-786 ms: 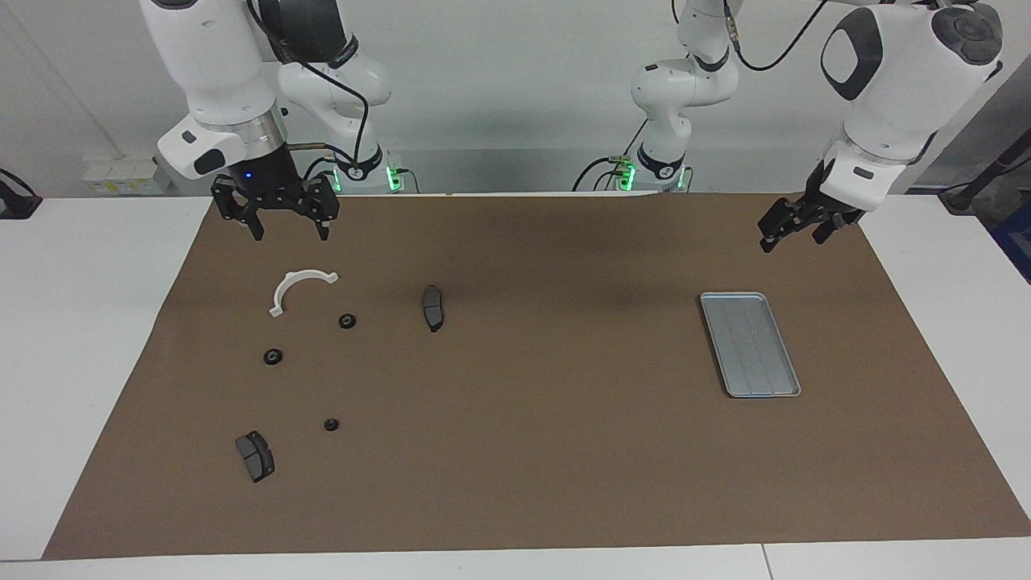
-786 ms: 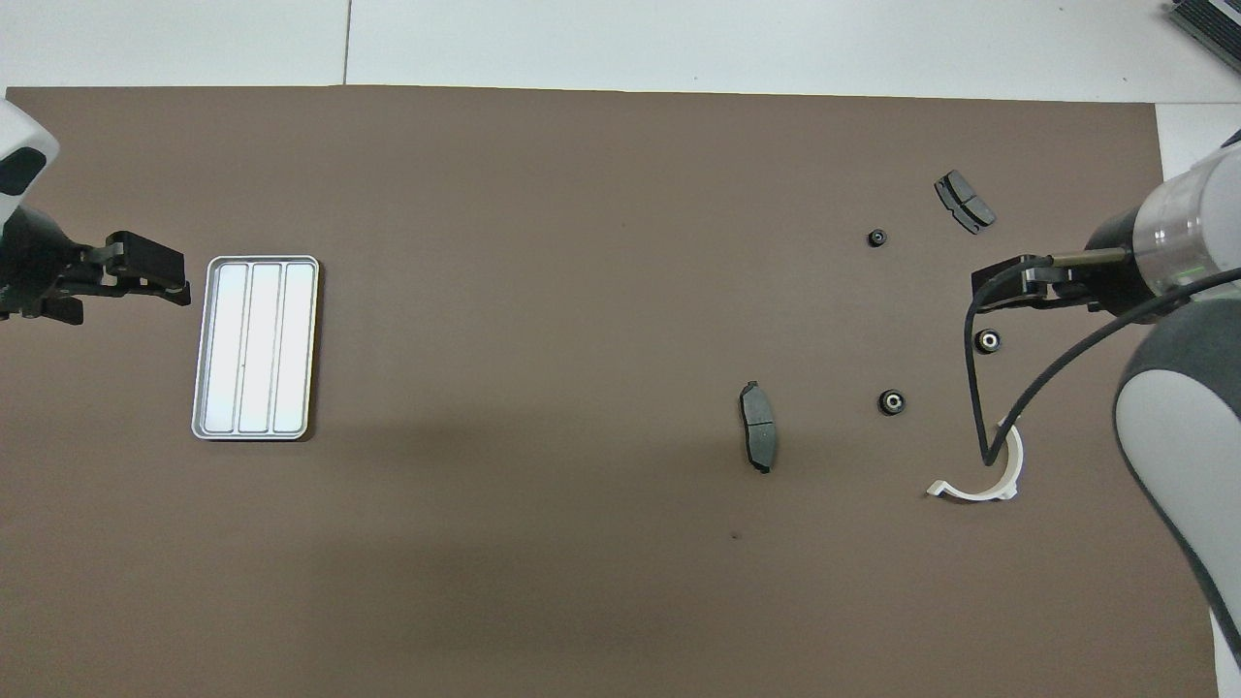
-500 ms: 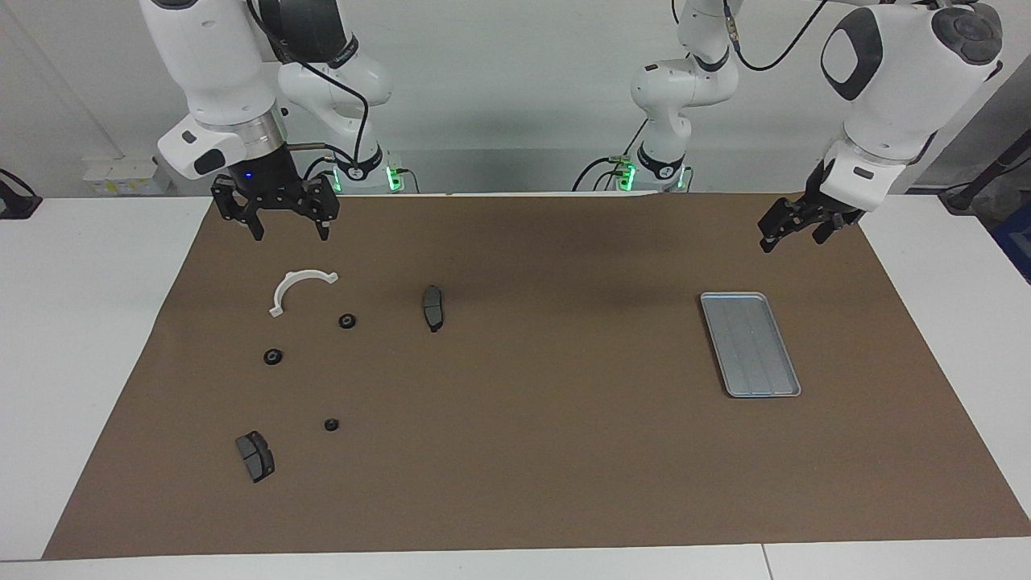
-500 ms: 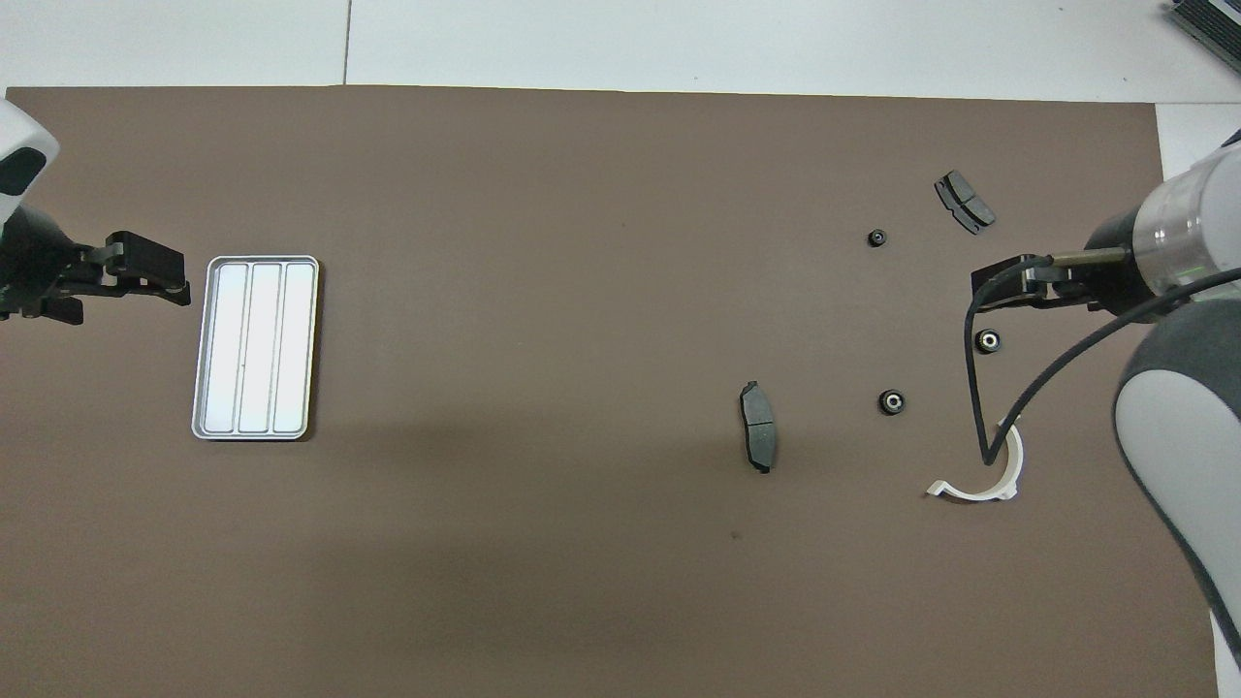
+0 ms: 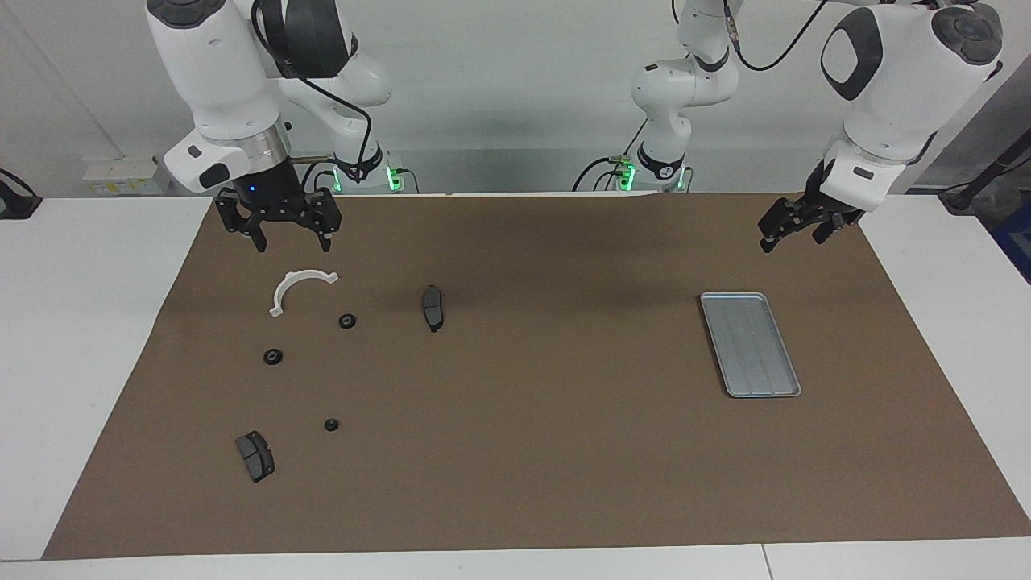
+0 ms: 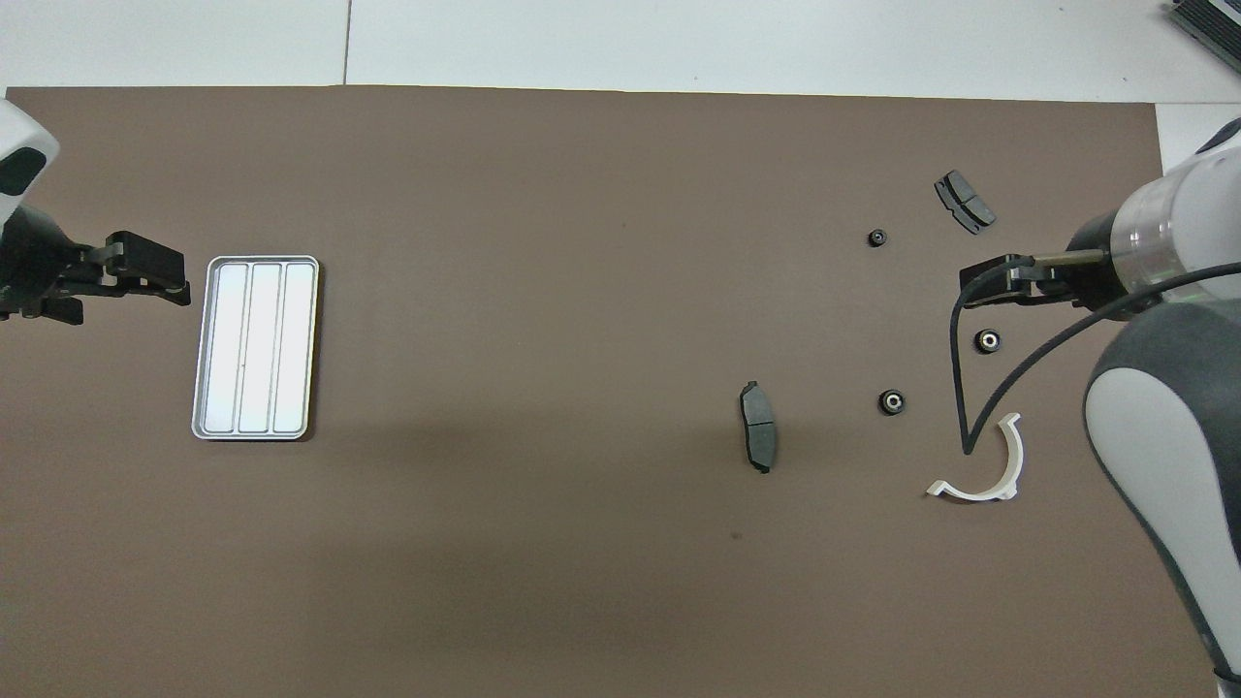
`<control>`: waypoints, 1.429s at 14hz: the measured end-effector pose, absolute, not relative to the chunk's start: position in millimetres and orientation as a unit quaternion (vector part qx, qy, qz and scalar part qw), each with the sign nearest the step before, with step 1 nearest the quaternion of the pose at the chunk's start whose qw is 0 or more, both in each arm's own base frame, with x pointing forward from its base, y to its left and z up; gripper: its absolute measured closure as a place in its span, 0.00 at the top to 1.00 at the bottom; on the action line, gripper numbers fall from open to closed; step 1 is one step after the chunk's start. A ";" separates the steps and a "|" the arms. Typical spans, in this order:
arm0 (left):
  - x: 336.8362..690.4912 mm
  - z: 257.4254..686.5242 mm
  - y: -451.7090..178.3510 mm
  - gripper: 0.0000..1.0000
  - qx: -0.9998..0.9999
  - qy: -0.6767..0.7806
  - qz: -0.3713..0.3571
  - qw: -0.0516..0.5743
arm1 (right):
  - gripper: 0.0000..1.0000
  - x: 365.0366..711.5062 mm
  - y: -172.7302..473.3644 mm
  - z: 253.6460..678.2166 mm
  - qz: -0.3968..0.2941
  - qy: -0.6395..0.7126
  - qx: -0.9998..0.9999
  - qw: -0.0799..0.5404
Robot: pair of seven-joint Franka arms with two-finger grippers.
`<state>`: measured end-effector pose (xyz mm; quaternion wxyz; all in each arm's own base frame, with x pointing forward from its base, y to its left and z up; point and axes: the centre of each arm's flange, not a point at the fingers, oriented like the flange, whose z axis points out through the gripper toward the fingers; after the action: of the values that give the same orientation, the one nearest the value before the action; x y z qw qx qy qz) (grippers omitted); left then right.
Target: Pick bearing gear from pile to tray
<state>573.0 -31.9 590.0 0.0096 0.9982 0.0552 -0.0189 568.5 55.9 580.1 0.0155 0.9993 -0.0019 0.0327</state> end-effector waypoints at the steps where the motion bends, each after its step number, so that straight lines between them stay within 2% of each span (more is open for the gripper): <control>1: 573.0 590.0 -31.9 1.00 0.998 0.055 -0.019 0.010 | 1.00 570.0 50.8 567.9 0.033 0.003 0.999 0.016; 6: 573.0 590.0 -32.0 1.00 0.998 0.055 -0.019 0.010 | 1.00 563.5 43.0 472.6 0.026 0.011 0.999 0.015; 12: 573.0 590.0 -32.0 1.00 0.998 0.055 -0.019 0.010 | 1.00 530.0 43.8 360.4 0.044 0.018 0.999 0.009; 20: 573.0 590.0 -32.0 1.00 0.998 0.055 -0.019 0.010 | 1.00 497.6 46.4 280.8 0.039 0.024 0.999 0.001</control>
<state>573.0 -32.0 590.0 0.0096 0.9982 0.0552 -0.0189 497.6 46.4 280.8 0.0013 0.9989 0.0243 0.0395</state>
